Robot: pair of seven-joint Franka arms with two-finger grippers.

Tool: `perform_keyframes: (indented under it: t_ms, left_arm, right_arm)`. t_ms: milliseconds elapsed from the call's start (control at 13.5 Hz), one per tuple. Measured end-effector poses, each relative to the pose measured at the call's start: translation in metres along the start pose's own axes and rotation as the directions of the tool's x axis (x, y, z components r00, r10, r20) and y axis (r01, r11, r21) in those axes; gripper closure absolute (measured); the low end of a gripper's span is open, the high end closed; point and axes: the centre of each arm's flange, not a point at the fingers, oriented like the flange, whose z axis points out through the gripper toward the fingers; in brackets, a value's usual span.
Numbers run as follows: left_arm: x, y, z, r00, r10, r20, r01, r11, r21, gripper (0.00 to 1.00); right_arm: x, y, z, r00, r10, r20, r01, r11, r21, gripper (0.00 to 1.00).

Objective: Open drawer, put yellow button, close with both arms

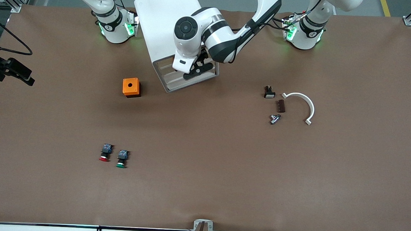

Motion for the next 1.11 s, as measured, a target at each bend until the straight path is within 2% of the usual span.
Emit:
perform_keyframes:
  t_ms: [149, 371, 594, 891, 1114]
  left_arm:
    - [0.053, -0.009, -0.026, 0.998, -0.064, -0.028, 0.064, 0.998, -0.008, 0.0]
    - [0.138, -0.043, -0.085, 0.979, -0.128, -0.156, 0.129, 0.992, -0.003, 0.0]
    - [0.178, -0.088, -0.152, 0.98, -0.039, -0.197, 0.043, 0.999, 0.018, 0.0]
    - [0.246, -0.161, -0.236, 0.969, -0.013, -0.248, 0.002, 0.999, -0.044, 0.0]
    - [0.283, -0.211, -0.273, 0.961, 0.041, -0.273, -0.054, 0.998, -0.043, 0.0]
  right_arm:
    - [0.0, 0.0, 0.0, 1.0, 0.0, 0.0, 0.0, 1.0, 0.0, 0.0]
    - [0.0, 0.0, 0.0, 1.0, 0.0, -0.001, 0.0, 1.0, 0.0, 0.0]
    - [0.0, 0.0, 0.0, 1.0, -0.001, -0.002, 0.001, 1.0, 0.0, 0.0]
    - [0.002, 0.0, -0.001, 1.0, 0.0, -0.015, 0.0, 1.0, 0.001, 0.0]
    - [0.002, -0.001, -0.001, 1.0, -0.001, -0.016, 0.001, 1.0, 0.001, 0.0]
